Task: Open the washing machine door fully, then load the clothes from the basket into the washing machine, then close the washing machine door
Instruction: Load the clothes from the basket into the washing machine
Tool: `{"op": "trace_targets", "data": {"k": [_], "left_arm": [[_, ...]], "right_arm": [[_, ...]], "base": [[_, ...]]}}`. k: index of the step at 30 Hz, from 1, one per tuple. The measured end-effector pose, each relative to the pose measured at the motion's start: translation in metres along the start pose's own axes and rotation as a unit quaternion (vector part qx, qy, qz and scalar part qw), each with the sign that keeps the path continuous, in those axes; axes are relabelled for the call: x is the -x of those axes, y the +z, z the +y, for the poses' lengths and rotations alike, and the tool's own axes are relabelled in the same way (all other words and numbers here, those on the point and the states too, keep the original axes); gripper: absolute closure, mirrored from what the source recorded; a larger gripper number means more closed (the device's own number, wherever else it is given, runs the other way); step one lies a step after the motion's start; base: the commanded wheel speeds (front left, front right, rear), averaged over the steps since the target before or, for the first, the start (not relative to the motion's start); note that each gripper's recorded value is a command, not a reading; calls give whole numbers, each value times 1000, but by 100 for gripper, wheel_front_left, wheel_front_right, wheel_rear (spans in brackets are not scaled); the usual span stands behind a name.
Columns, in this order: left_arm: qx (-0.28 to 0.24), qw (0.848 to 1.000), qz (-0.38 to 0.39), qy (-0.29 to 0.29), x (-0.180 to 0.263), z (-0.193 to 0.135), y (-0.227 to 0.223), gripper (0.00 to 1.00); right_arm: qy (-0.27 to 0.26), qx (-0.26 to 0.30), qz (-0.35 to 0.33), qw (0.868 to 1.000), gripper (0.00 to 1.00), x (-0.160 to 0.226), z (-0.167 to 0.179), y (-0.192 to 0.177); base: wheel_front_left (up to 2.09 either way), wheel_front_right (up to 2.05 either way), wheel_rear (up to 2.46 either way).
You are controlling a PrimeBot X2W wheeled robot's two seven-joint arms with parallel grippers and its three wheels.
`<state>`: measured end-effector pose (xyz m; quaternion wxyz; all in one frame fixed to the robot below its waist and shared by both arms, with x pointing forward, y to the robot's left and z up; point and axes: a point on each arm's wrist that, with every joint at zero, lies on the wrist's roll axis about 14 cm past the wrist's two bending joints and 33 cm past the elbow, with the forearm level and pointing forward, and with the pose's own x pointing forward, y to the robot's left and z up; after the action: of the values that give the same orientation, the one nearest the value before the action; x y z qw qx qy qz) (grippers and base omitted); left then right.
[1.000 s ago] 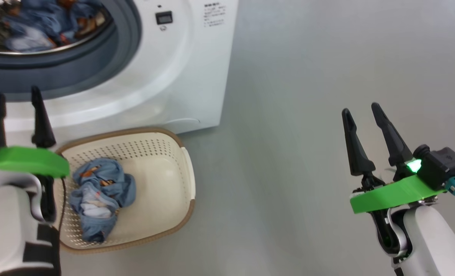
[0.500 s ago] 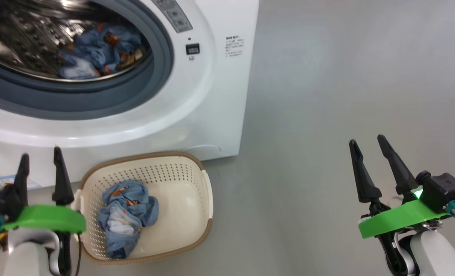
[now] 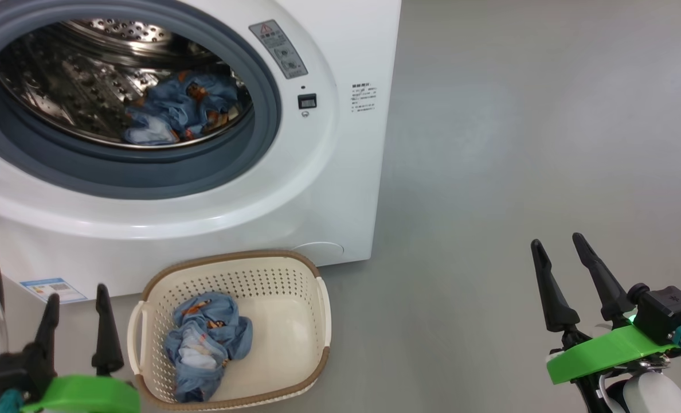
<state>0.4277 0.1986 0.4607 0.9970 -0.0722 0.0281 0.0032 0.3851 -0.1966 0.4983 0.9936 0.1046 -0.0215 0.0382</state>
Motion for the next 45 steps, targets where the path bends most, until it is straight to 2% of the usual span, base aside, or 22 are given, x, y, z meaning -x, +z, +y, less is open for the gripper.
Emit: {"op": "trace_targets", "data": {"k": [11, 26, 34, 45], "left_arm": [[-4, 1000, -5, 6, 30, 7, 2, 0], [-4, 1000, 1, -1, 27, 3, -3, 0], [1, 998, 67, -8, 28, -4, -47, 0], [17, 986, 165, -27, 7, -23, -114, 0]], "right_arm": [[-1, 0, 1, 1000, 0, 9, 0, 0], [-4, 0, 9, 1000, 0, 9, -2, -6], [-9, -5, 22, 1000, 0, 1, -5, -16], [-12, -10, 25, 1000, 0, -31, -7, -26]], "base": [[0, 0, 0], [0, 0, 0], [0, 0, 0], [0, 0, 0]]}}
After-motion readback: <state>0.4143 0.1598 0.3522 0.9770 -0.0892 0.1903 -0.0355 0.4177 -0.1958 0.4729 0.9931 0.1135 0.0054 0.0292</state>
